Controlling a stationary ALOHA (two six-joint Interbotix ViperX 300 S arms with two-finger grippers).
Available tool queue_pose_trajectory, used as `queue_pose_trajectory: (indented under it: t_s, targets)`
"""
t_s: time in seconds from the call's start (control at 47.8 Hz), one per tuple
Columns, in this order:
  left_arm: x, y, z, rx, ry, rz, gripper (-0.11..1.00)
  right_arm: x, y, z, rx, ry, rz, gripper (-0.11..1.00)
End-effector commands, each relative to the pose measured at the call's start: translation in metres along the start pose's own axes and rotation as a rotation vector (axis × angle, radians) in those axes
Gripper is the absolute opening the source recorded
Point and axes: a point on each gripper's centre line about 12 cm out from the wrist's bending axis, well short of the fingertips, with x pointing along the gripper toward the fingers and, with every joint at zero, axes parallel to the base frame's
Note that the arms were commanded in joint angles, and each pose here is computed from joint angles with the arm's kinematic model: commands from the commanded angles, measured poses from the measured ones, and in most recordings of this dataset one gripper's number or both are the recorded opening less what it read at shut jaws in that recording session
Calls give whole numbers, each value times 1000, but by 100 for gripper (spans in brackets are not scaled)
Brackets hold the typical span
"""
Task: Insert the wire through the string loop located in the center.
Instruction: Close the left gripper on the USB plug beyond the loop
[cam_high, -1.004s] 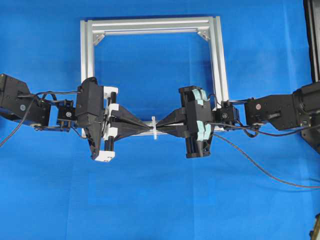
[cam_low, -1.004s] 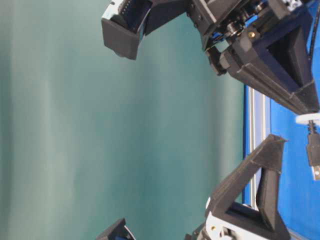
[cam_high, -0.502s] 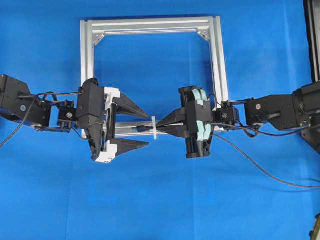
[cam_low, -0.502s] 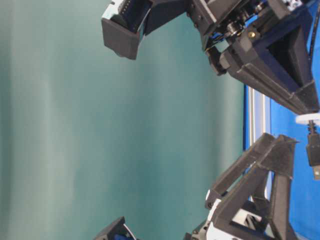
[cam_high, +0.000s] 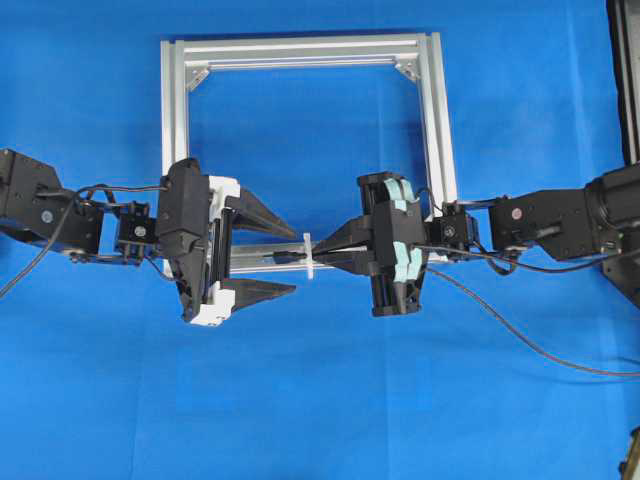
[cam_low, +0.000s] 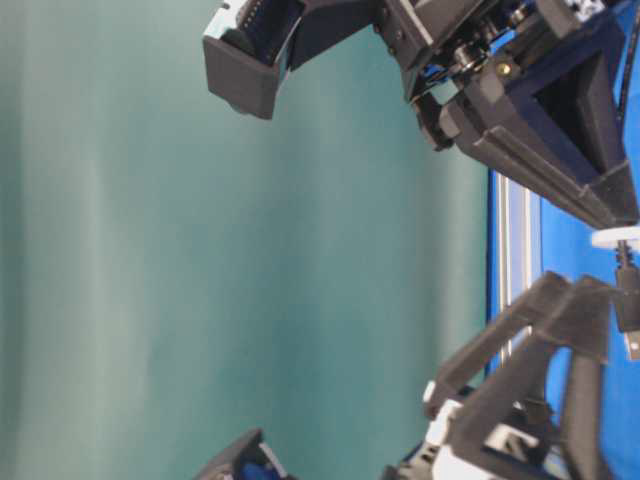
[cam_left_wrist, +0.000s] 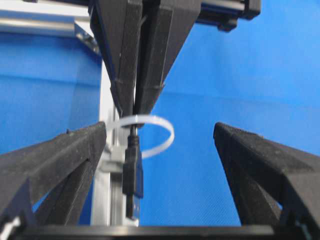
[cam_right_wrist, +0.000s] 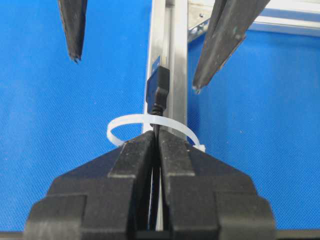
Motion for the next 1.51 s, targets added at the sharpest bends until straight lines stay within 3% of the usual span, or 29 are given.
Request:
queue_pose_trajectory:
  t_s: [0.0, 0.209, 1.486]
  targets:
    - [4, -1, 3, 2, -12, -4, 92, -1, 1, 9, -3, -27, 4, -2]
    - [8, 1, -8, 0, 18, 4, 92, -1, 1, 8, -3, -24, 4, -2]
    - [8, 2, -7, 1, 16, 6, 92, -1, 1, 8, -3, -24, 4, -2]
